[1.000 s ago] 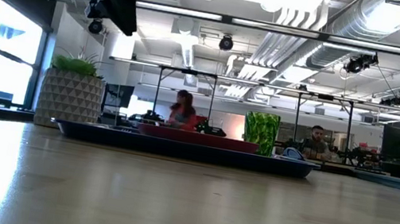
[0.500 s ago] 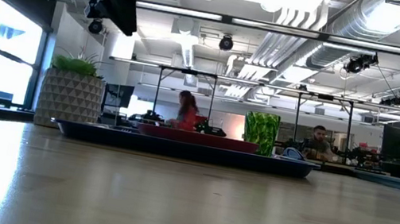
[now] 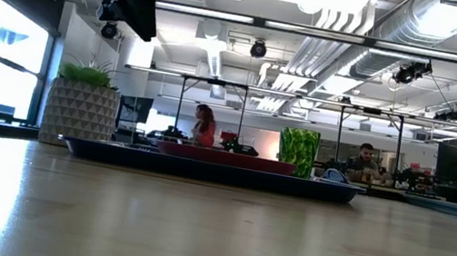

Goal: Pick and place plate/cup/fork/spoon on tray
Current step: Put the orange spoon on the left of the pink plate on the blue tray

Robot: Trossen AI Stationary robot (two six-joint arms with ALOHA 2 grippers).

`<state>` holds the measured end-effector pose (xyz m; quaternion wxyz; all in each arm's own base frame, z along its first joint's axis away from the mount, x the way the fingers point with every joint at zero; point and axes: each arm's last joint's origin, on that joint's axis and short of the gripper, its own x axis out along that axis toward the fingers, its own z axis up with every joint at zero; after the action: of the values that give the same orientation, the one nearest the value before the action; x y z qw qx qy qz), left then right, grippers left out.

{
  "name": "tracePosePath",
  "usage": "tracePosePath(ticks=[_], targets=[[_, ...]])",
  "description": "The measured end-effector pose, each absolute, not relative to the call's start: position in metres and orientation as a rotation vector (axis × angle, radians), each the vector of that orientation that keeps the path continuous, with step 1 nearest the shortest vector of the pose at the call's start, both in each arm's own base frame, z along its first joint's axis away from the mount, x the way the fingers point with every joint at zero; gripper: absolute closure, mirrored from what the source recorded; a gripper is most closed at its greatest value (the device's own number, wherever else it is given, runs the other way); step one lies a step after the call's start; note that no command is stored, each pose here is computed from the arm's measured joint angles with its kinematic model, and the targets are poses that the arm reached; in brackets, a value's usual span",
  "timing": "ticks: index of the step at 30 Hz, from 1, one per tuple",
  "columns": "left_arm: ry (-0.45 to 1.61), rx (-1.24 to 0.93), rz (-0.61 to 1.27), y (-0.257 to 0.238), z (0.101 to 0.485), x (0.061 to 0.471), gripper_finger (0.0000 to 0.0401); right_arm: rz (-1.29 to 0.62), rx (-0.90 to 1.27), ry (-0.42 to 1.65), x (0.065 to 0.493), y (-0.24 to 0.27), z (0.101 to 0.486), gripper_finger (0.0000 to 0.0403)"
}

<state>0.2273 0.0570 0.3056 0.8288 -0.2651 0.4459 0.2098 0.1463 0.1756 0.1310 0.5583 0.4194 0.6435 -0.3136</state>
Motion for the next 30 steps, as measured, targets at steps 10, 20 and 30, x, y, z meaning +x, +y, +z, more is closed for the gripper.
tracePosePath(ticks=[10, 20, 30], targets=[[0.947, -0.562, 0.445, 0.057, 0.306, 0.227, 0.0343, -0.778, 1.017, 1.515, 0.146, 0.176, 0.130, 0.0358], [0.942, -0.585, 0.458, 0.057, 0.306, 0.227, 0.0343, -0.825, 1.009, 1.464, 0.156, 0.178, 0.143, 0.0387], [0.935, -0.617, 0.475, 0.057, 0.306, 0.227, 0.0343, -0.835, 1.152, 1.244, 0.172, 0.188, 0.163, 0.0387]])
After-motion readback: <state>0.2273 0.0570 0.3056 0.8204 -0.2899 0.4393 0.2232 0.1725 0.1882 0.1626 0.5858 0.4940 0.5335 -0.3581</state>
